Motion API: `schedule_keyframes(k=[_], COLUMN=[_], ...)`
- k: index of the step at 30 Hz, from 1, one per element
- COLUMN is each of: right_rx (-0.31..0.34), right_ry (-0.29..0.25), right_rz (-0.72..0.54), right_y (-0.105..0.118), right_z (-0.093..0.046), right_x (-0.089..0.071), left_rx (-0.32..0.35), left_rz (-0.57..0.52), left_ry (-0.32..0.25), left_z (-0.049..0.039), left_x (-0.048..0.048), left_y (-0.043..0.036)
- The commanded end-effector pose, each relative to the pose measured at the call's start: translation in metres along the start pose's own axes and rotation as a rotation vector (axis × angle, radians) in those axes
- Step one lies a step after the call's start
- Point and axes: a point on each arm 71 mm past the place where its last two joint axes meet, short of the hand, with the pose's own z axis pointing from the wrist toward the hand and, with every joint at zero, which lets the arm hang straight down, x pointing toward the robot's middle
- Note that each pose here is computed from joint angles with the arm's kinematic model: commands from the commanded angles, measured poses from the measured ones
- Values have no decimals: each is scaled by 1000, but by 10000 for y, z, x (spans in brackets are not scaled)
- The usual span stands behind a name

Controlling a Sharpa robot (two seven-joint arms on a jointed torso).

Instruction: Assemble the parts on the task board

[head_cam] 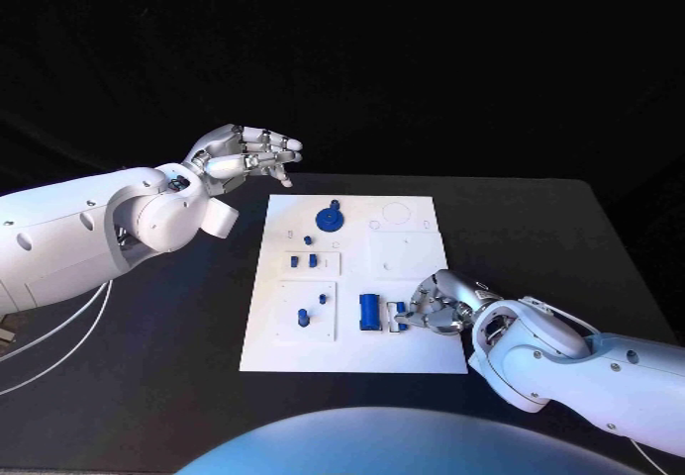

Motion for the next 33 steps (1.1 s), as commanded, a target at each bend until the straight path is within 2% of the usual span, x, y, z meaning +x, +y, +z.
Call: schedule_keyframes(k=[1, 33], right_rx=[1, -5], right_ry=[20, -20], right_rz=[-46, -77], right_y=[0, -81], right_z=[4, -44], right_x=[21, -71], left_rx=[4, -5], left_rz=[-8, -8], left_ry=[21, 23], left_z=[8, -1], left_x=[29, 19], left_y=[-9, -4])
